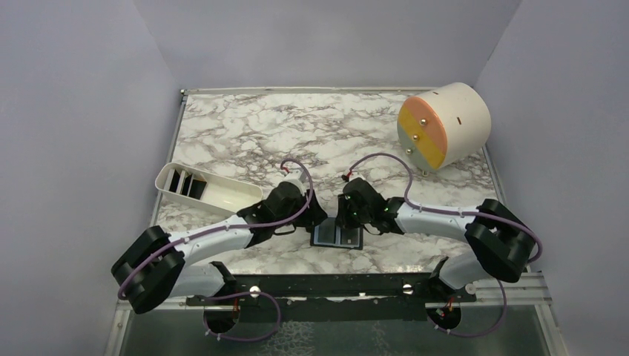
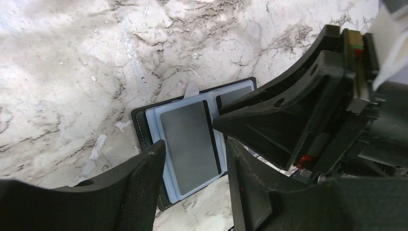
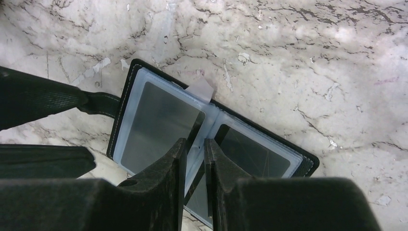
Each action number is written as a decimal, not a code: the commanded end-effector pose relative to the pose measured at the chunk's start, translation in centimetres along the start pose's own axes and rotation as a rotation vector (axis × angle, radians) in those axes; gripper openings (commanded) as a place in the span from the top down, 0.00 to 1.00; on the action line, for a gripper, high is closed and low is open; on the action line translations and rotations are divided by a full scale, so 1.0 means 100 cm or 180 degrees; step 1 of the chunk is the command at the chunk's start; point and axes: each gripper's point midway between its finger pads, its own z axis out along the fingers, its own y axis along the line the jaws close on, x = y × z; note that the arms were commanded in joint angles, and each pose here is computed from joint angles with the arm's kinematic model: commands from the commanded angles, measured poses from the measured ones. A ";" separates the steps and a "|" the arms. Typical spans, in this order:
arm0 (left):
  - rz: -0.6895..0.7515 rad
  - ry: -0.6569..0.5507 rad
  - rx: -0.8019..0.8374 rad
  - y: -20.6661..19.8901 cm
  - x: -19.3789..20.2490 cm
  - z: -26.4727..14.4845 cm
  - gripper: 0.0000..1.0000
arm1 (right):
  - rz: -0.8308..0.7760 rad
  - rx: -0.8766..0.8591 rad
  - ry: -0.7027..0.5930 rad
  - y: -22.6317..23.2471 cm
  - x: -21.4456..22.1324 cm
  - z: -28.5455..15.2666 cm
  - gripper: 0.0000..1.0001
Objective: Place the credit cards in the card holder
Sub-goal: Turn over the card holder at the center of the board.
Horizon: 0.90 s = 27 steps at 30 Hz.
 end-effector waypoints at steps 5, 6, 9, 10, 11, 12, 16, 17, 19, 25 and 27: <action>-0.0115 0.0199 0.0270 -0.009 0.016 0.016 0.45 | 0.0066 -0.0055 0.0081 0.001 0.005 -0.007 0.82; -0.0117 0.0221 0.0257 -0.008 0.018 0.018 0.45 | 0.0078 -0.0054 0.0098 0.001 0.007 -0.005 0.83; -0.0138 0.0262 0.0219 -0.002 0.022 0.020 0.44 | 0.0083 -0.0044 0.0144 0.000 0.012 -0.001 0.84; -0.0143 0.0260 0.0205 -0.001 0.022 0.021 0.44 | 0.0082 -0.0040 0.0157 -0.001 0.013 0.001 0.85; -0.0148 0.0259 0.0178 0.002 0.023 0.021 0.44 | 0.0082 -0.0033 0.0174 -0.002 0.015 0.003 0.86; -0.0150 0.0257 0.0161 0.004 0.023 0.021 0.44 | 0.0084 -0.0028 0.0178 -0.003 0.016 0.005 0.86; -0.0192 0.0288 0.0120 0.011 0.029 0.023 0.44 | 0.0083 0.0010 0.0241 -0.006 0.023 0.010 0.89; -0.0206 0.0299 0.0117 0.012 0.030 0.023 0.44 | 0.0086 0.0024 0.0252 -0.008 0.024 0.011 0.89; -0.0226 0.0316 0.0123 0.012 0.032 0.024 0.44 | 0.0096 0.0024 0.0255 -0.009 0.026 0.012 0.90; -0.0264 0.0295 0.0195 0.007 0.029 0.024 0.44 | 0.0100 0.0032 0.0255 -0.010 0.028 0.013 0.91; -0.0270 0.0286 0.0231 0.003 0.027 0.023 0.44 | 0.0101 0.0039 0.0266 -0.011 0.029 0.014 0.91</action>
